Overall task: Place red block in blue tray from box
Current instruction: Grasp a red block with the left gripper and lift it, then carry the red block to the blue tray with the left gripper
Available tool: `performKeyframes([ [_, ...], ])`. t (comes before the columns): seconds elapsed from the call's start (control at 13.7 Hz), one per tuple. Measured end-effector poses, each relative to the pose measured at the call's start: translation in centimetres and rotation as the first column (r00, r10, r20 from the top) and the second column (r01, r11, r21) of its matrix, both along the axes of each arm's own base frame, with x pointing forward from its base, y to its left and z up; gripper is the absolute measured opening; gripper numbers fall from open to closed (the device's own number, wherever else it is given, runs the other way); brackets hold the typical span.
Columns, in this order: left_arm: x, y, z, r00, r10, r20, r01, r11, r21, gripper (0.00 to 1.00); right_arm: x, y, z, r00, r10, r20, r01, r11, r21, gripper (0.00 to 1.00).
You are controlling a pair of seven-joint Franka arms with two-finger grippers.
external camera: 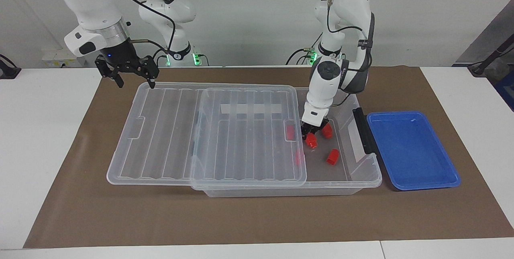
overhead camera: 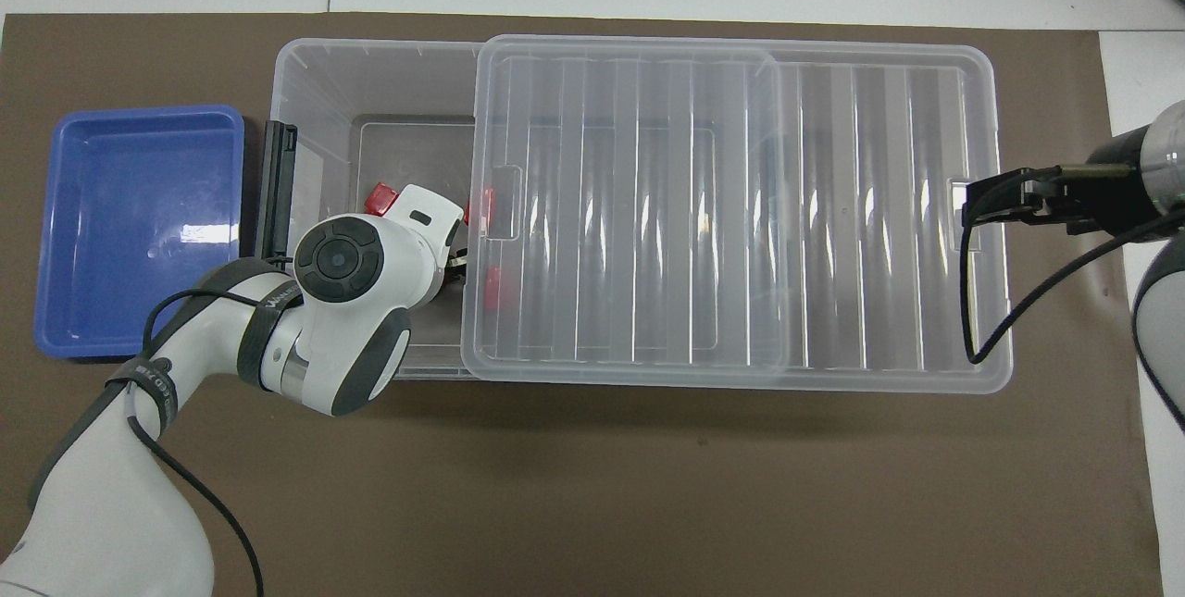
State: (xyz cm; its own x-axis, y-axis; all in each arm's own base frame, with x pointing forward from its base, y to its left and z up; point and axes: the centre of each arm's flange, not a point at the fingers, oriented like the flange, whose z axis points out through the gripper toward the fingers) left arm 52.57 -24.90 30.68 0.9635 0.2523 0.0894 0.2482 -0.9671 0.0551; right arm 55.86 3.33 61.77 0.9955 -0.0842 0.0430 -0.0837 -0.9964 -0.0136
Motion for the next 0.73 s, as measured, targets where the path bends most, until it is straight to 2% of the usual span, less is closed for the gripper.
performKeyframes([
  [0.51,1.6,-0.2,3.4,0.999,-0.02,-0.047,0.023,0.998,0.054,0.34,0.0,0.0,0.0,1.0,0.0,0.0,0.0,1.0,0.001,1.0],
  [0.73,3.4,0.3,9.1,0.996,0.006,-0.089,0.001,0.996,0.088,0.34,0.0,0.0,0.0,1.0,0.0,-0.002,0.0,1.0,0.001,1.0],
])
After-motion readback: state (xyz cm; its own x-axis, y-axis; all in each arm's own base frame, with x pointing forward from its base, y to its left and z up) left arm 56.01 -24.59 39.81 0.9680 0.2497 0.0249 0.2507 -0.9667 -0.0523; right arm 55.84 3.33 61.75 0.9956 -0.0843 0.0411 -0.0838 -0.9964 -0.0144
